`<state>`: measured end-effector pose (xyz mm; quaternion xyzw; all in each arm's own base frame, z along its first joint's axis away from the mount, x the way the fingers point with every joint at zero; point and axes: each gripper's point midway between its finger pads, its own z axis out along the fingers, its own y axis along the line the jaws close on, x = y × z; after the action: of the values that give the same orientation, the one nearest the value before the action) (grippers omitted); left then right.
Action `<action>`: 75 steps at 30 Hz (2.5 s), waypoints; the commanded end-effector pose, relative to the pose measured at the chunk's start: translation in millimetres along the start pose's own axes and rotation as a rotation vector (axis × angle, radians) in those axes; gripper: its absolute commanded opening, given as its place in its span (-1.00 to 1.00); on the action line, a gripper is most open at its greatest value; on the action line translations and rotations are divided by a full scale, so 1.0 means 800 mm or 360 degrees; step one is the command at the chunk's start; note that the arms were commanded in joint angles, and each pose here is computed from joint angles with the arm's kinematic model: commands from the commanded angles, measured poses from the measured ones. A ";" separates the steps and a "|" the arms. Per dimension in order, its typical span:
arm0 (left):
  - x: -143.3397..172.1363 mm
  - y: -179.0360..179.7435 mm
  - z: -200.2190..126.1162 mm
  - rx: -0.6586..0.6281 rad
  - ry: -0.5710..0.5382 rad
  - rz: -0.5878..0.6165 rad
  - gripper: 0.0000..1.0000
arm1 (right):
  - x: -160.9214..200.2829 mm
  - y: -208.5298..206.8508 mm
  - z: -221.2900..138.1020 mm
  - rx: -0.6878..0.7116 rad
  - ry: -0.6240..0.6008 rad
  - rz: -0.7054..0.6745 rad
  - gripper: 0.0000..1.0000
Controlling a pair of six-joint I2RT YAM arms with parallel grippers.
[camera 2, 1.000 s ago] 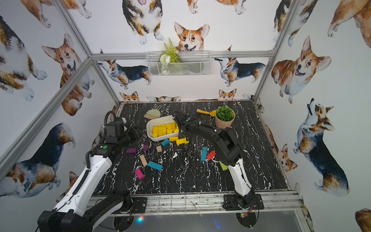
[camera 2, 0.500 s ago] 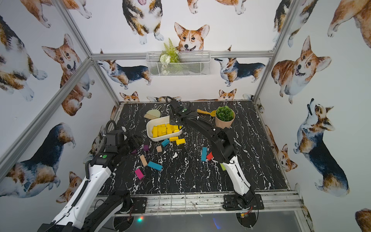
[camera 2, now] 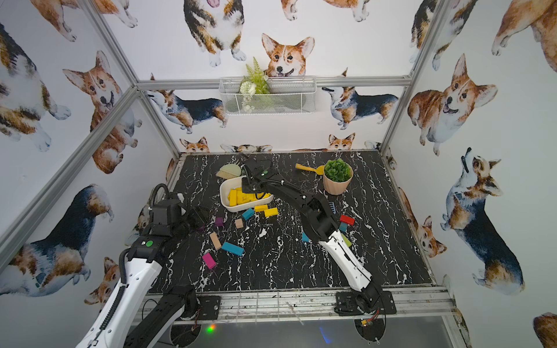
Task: Pick out the yellow building blocks
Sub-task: Place the building block in the storage box, then pick up the building block from the center of the board.
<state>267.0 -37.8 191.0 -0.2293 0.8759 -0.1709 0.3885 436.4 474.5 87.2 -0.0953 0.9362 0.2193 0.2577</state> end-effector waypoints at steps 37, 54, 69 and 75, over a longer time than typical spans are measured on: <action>0.111 -0.192 0.077 0.0564 0.0307 0.2032 0.27 | 0.097 -0.159 -0.313 0.0237 -0.0413 0.0012 -0.04; 0.196 -0.227 0.221 0.0206 0.0801 0.2772 0.08 | 0.156 -0.248 -0.374 0.0402 -0.0488 0.0181 -0.02; 0.231 -0.201 0.247 0.0280 0.1131 0.2760 0.01 | 0.157 -0.253 -0.384 0.0419 -0.0506 0.0185 0.00; 0.233 -0.190 0.255 0.0235 0.1200 0.2775 -0.03 | 0.158 -0.252 -0.383 0.0412 -0.0505 0.0179 0.01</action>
<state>357.5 -296.0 26.1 0.5884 0.7985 0.0586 0.1131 253.7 149.0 184.9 0.0240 0.9077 0.1278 0.3990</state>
